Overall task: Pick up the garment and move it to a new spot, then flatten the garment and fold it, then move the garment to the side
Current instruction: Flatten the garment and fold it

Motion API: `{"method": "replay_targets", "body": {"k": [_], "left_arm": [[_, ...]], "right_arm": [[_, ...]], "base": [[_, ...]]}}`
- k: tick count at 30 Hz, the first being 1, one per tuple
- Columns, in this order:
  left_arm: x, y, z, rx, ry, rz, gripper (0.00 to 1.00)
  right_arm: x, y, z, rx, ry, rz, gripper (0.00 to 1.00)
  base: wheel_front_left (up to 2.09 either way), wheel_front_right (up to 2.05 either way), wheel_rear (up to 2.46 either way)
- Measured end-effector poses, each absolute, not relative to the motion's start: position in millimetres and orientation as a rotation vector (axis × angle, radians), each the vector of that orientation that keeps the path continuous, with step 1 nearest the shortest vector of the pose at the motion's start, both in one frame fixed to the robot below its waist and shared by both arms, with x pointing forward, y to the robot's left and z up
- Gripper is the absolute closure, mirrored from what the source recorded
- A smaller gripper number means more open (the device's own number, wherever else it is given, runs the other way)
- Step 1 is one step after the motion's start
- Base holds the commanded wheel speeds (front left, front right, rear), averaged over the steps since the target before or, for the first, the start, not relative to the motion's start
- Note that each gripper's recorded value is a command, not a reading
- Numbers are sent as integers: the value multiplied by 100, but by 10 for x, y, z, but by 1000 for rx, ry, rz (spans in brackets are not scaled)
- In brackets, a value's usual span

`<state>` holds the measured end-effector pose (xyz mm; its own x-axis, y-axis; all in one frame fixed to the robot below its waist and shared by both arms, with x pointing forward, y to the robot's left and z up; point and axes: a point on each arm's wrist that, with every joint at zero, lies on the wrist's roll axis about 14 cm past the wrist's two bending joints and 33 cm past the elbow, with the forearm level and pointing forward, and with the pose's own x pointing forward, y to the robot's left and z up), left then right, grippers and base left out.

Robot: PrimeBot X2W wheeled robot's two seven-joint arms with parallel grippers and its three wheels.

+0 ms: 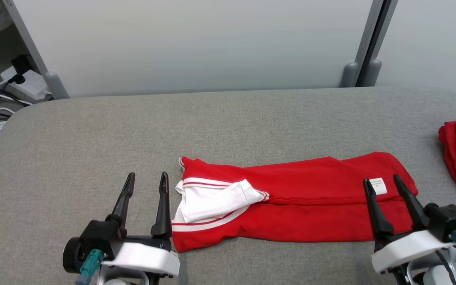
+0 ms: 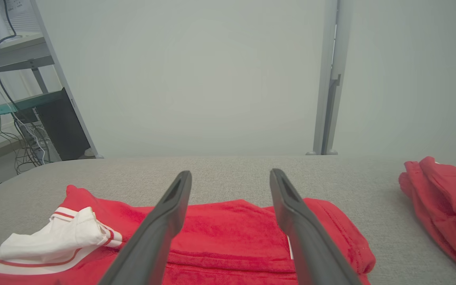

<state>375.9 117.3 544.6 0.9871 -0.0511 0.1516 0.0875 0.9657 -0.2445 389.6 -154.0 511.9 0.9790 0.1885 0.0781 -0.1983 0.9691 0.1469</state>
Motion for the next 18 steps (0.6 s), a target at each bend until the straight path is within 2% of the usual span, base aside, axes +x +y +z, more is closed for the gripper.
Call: {"method": "replay_targets", "body": {"k": [7, 18], "left_arm": [[3592, 1162, 5457, -152, -176, -87, 0], [3301, 1231, 5324, -105, -151, -62, 0]], "right_arm": [[3687, -1586, 5148, 181, -85, 169, 0], [3343, -1704, 5038, 202, -67, 120, 0]], "base": [[0, 0, 0], [0, 0, 0]]}}
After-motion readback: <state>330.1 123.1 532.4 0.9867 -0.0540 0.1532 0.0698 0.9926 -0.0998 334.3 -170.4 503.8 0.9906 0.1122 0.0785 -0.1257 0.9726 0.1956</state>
